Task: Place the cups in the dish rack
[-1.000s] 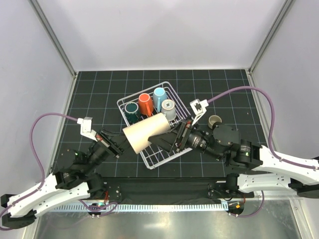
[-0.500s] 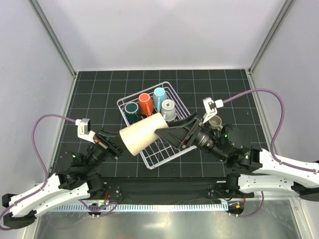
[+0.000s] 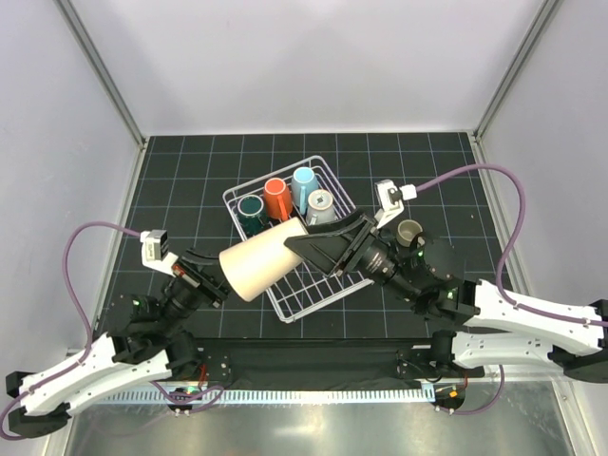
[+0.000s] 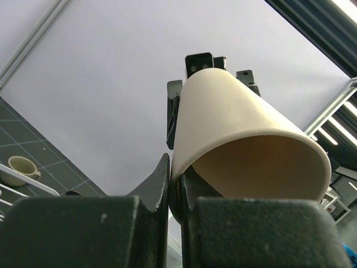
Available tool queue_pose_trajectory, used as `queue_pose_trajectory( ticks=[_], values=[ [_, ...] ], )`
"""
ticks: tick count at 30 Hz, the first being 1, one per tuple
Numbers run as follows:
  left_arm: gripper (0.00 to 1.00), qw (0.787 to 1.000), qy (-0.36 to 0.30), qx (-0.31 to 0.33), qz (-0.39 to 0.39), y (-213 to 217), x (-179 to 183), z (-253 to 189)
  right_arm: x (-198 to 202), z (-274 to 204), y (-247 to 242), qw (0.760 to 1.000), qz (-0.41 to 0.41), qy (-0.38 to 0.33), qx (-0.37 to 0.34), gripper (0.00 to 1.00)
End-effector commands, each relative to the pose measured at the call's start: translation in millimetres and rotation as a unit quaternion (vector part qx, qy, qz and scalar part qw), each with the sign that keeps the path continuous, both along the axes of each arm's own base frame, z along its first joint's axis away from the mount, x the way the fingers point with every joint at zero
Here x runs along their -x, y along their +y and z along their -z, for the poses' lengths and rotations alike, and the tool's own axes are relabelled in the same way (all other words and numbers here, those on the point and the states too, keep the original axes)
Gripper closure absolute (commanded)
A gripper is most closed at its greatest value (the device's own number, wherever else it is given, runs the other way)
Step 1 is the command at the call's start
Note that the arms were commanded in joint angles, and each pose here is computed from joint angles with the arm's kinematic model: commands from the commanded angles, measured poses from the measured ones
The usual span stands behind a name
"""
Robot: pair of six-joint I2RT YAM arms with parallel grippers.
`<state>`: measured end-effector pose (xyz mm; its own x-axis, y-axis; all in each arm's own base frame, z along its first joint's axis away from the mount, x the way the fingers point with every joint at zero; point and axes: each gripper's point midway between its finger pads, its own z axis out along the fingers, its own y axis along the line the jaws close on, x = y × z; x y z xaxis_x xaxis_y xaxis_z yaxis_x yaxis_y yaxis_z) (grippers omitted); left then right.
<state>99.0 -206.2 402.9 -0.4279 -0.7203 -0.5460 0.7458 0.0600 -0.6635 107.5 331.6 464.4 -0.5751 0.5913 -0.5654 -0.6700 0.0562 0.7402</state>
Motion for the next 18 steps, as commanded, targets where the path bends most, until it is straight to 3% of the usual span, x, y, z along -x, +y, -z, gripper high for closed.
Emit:
queue_pose_trajectory(
  ticks=[1,7,10,13,18],
  values=[
    [1.00,0.999,-0.011,0.032,-0.002,9.5,3.3,-13.4,6.5,-20.9,-0.8,0.999,-0.022,-0.005,-0.049,0.30],
    [1.00,0.999,-0.003,0.037,-0.016,17.3,0.3,-11.4,5.3,-13.5,4.0,0.998,-0.028,0.008,-0.050,0.36],
    [1.00,0.999,-0.003,0.036,-0.016,17.0,0.5,-9.9,5.2,-12.9,7.2,0.998,-0.031,0.007,-0.046,0.26],
    [1.00,0.999,-0.004,0.037,-0.018,17.4,0.0,-10.5,5.7,-15.6,9.4,0.998,-0.037,0.004,-0.046,0.25],
    [1.00,0.999,-0.005,0.034,-0.020,16.8,-0.7,-12.0,6.5,-16.7,13.0,0.998,-0.050,0.004,-0.049,0.34]
  ],
)
